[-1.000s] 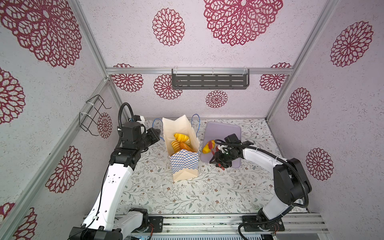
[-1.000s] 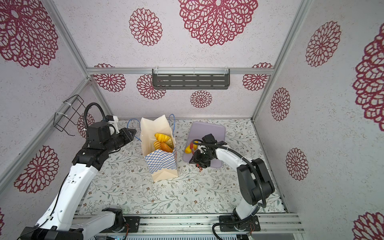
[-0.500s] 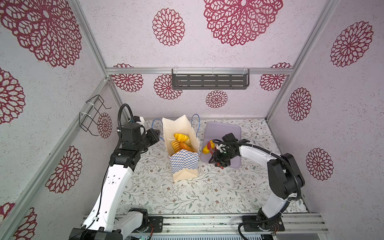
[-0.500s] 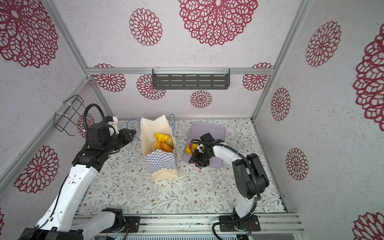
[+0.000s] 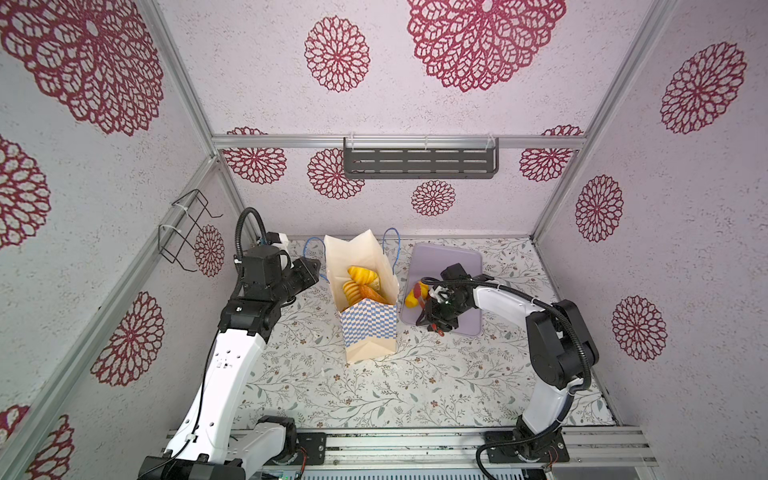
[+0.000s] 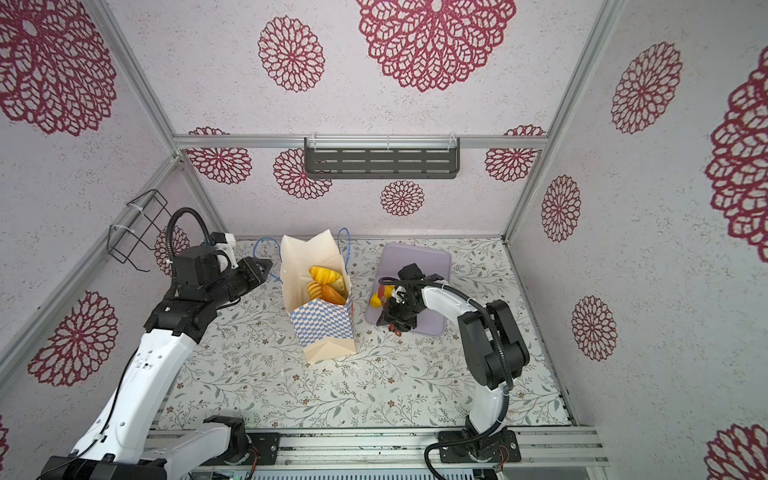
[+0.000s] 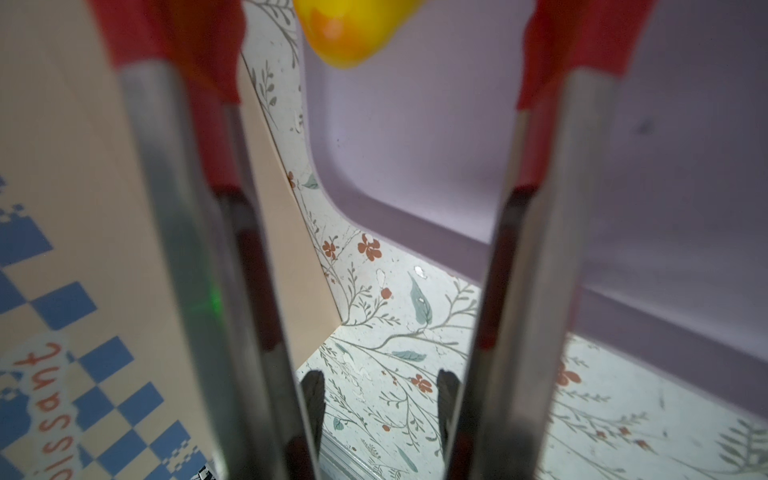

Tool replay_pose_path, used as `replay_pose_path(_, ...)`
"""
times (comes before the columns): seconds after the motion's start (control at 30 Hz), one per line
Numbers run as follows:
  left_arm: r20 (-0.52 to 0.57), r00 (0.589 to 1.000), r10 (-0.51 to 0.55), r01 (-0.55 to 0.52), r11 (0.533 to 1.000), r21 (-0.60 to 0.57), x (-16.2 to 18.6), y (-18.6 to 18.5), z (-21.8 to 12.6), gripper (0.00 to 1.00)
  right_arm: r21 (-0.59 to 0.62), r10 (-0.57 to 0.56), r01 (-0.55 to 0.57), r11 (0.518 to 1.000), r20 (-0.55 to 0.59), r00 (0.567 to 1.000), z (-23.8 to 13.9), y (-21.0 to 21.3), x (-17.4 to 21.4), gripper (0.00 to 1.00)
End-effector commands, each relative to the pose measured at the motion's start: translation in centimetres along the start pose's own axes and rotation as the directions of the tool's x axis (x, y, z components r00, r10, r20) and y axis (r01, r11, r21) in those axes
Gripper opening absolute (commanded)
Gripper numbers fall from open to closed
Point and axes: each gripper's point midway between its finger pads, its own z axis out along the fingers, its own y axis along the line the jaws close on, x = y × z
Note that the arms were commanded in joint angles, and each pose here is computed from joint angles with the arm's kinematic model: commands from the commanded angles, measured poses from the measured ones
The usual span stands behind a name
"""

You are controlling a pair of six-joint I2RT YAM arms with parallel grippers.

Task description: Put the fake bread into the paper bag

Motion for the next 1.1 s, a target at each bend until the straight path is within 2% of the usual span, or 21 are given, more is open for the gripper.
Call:
replay_pose_path(0.0,0.027,1.000,-0.003,0.003,1.000,0.007,-0.5,0.0,-0.5,0.19,-0.013,-0.036,0.037,0.999,0.026,0.999,-0.6,0.8,-0.9,0.41)
replay_pose_path(0.17,0.025,1.000,-0.002,0.002,1.000,0.004,-0.7,-0.1,-0.4,0.20,-0.008,-0.027,0.028,1.000,0.060,0.998,-1.4,0.2,-1.0,0.29)
replay_pose_path(0.27,0.024,1.000,0.007,-0.007,1.000,0.008,-1.0,-0.4,-0.3,0.26,-0.008,-0.026,0.027,1.000,0.108,0.994,-2.9,0.1,-1.3,0.24)
replay_pose_path(0.47,0.017,1.000,0.018,-0.018,1.000,0.015,-2.0,-1.2,-0.1,0.41,0.013,-0.070,0.069,0.998,0.249,0.966,-8.0,1.2,-1.9,0.19)
replay_pose_path(0.67,0.031,0.999,0.018,-0.018,1.000,0.013,-3.0,-1.9,-0.4,0.62,0.057,-0.184,0.176,0.983,0.411,0.893,-15.0,4.7,-2.9,0.18)
replay_pose_path(0.77,0.053,0.998,0.015,-0.015,1.000,-0.002,-3.5,-1.9,-1.0,0.70,0.075,-0.265,0.264,0.962,0.499,0.825,-18.9,7.7,-3.3,0.16)
replay_pose_path(0.87,0.078,0.997,0.016,-0.014,1.000,-0.022,-4.0,-1.8,-1.7,0.72,0.106,-0.383,0.400,0.910,0.582,0.717,-22.7,12.6,-2.6,0.16)
replay_pose_path(1.0,0.123,0.992,0.018,-0.009,0.997,-0.076,-4.8,-1.2,-3.0,0.76,0.185,-0.572,0.605,0.774,0.613,0.545,-24.9,19.7,0.9,0.16)
replay_pose_path(1.07,0.152,0.988,0.016,0.000,0.994,-0.105,-5.2,-0.7,-3.7,0.79,0.186,-0.625,0.673,0.716,0.599,0.500,-24.7,21.9,2.6,0.16)
